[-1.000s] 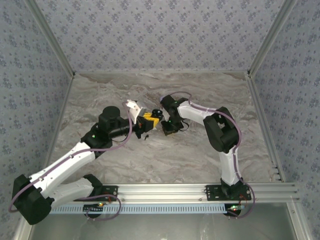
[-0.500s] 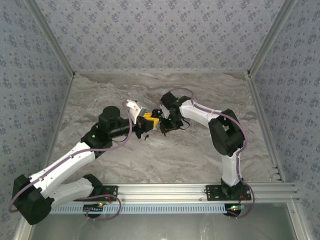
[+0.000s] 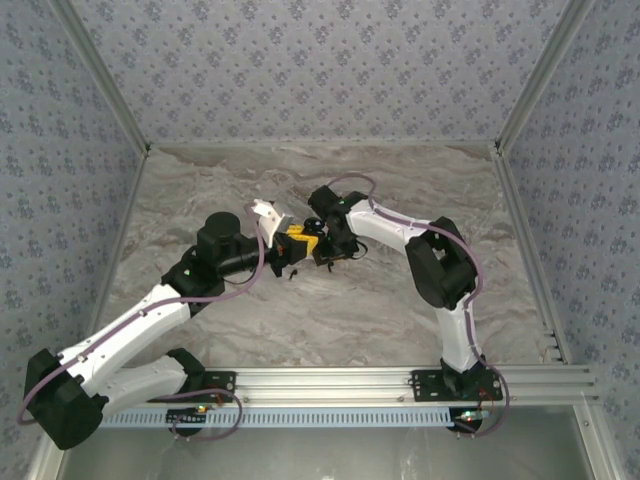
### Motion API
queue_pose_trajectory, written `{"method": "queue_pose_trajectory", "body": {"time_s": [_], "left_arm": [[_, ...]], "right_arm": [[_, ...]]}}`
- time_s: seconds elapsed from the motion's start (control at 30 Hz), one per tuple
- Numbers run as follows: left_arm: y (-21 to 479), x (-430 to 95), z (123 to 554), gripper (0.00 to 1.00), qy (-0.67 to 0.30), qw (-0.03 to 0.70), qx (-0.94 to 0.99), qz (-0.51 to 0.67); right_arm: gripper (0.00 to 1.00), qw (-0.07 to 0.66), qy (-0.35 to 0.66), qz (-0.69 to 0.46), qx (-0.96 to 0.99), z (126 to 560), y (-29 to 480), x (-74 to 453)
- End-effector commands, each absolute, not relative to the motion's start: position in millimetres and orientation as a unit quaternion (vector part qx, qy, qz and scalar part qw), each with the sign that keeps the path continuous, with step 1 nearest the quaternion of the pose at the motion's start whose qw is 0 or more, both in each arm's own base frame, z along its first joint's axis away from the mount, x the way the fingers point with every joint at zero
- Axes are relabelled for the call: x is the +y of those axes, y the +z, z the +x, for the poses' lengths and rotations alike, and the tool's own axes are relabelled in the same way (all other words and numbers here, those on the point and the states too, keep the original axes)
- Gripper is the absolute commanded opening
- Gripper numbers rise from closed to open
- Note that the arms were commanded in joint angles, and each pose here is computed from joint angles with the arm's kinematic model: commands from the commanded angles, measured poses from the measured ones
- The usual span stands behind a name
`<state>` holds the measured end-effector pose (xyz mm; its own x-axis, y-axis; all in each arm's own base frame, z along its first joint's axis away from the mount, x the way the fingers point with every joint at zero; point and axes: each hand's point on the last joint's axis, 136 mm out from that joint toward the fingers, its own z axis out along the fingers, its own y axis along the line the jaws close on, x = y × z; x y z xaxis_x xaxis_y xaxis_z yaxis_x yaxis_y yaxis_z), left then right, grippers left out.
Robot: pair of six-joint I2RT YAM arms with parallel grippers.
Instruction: Insert wireless bluetooth earbuds into charging case
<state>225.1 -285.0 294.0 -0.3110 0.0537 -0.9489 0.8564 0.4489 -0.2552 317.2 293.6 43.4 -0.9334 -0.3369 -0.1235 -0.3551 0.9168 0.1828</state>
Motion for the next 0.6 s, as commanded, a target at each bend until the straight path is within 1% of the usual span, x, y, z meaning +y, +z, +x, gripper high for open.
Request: {"method": "queue_pose_trajectory", "body": {"time_s": [0.0, 0.57], "left_arm": [[326.0, -283.7, 222.9, 0.14, -0.423, 0.513, 0.671, 0.327], [323.9, -281.9, 222.3, 0.14, -0.421, 0.512, 0.674, 0.326]], "right_arm": [[0.41, 0.038, 0.073, -0.162, 0.983, 318.9, 40.1, 289.2], [0.36, 0.022, 0.057, -0.164, 0.985, 319.7, 24.5, 290.8]]}}
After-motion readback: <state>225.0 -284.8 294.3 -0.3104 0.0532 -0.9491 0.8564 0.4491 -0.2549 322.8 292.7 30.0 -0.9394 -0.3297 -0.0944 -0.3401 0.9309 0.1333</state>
